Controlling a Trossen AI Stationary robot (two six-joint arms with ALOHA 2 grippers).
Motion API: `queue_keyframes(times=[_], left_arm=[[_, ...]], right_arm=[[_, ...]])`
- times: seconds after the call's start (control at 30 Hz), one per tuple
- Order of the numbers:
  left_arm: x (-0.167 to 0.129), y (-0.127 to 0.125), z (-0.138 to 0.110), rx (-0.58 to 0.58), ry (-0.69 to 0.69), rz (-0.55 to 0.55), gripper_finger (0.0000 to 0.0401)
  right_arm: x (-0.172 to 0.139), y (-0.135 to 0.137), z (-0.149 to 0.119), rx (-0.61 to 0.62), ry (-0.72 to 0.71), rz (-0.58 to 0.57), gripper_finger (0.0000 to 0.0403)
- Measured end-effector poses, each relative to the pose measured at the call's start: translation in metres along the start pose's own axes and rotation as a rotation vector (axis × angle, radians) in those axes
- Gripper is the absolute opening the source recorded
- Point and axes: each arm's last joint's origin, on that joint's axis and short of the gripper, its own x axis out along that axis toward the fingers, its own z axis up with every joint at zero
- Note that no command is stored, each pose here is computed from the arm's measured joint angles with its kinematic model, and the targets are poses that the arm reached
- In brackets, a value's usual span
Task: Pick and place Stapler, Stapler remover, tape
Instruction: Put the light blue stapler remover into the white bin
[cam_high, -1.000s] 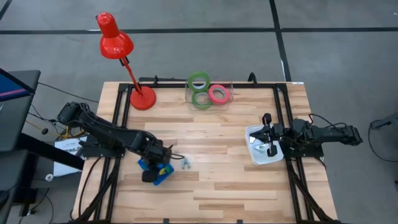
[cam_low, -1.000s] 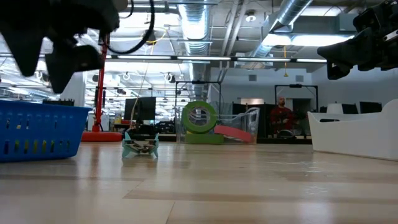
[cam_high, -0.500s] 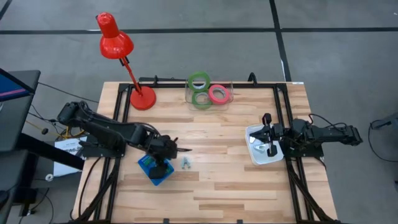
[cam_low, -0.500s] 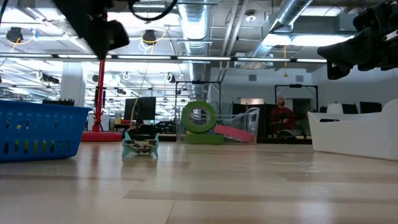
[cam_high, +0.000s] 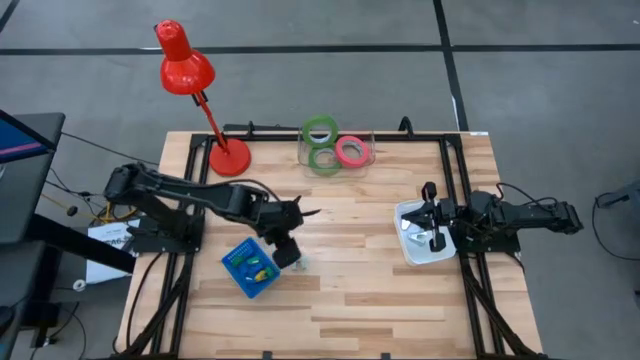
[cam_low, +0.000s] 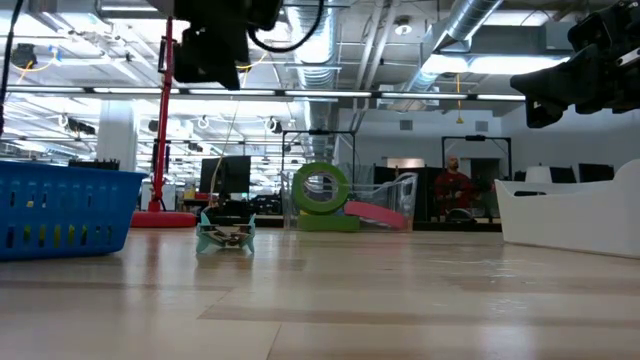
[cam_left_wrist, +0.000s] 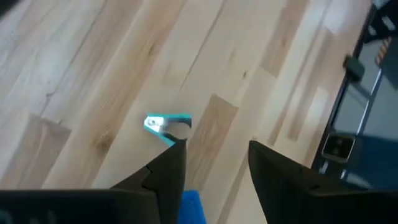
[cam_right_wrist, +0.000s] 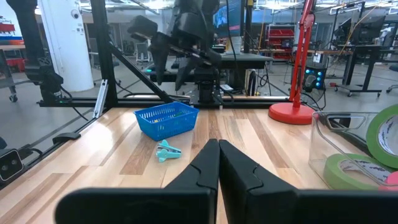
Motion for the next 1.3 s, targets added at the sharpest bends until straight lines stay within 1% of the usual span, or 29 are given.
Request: queue_keyframes(times=[0.13,0.4,0.57,0.7,0.9,1.13,1.3], left_arm=[[0.008,-0.003,0.011,-0.091,0.000,0.009,0.0157],[0.018,-0.013,0.032,-0.330,-0.012,0.005,0.0149],[0.033,-0.016,0.035,-0.396,0.009,0.025,0.0147],[0.049,-0.019,0.031,-0.512,0.036,0.060,0.0148],[0.073,-0.021,0.025,-0.593,0.077,0.109,0.0148],[0.095,-0.019,0.023,-0.618,0.103,0.152,0.0148],[0.100,-0.014,0.018,-0.610,0.118,0.178,0.0148]], right_arm=[[0.000,0.000,0.000,0.000,0.000,0.000,0.0000],[0.000,0.000,0.000,0.000,0.000,0.000,0.0000],[0.000,0.000,0.000,0.000,0.000,0.000,0.0000],[0.000,0.000,0.000,0.000,0.000,0.000,0.0000],[0.000,0.000,0.000,0.000,0.000,0.000,0.0000],[0.000,0.000,0.000,0.000,0.000,0.000,0.0000],[0.000,0.000,0.000,0.000,0.000,0.000,0.0000]])
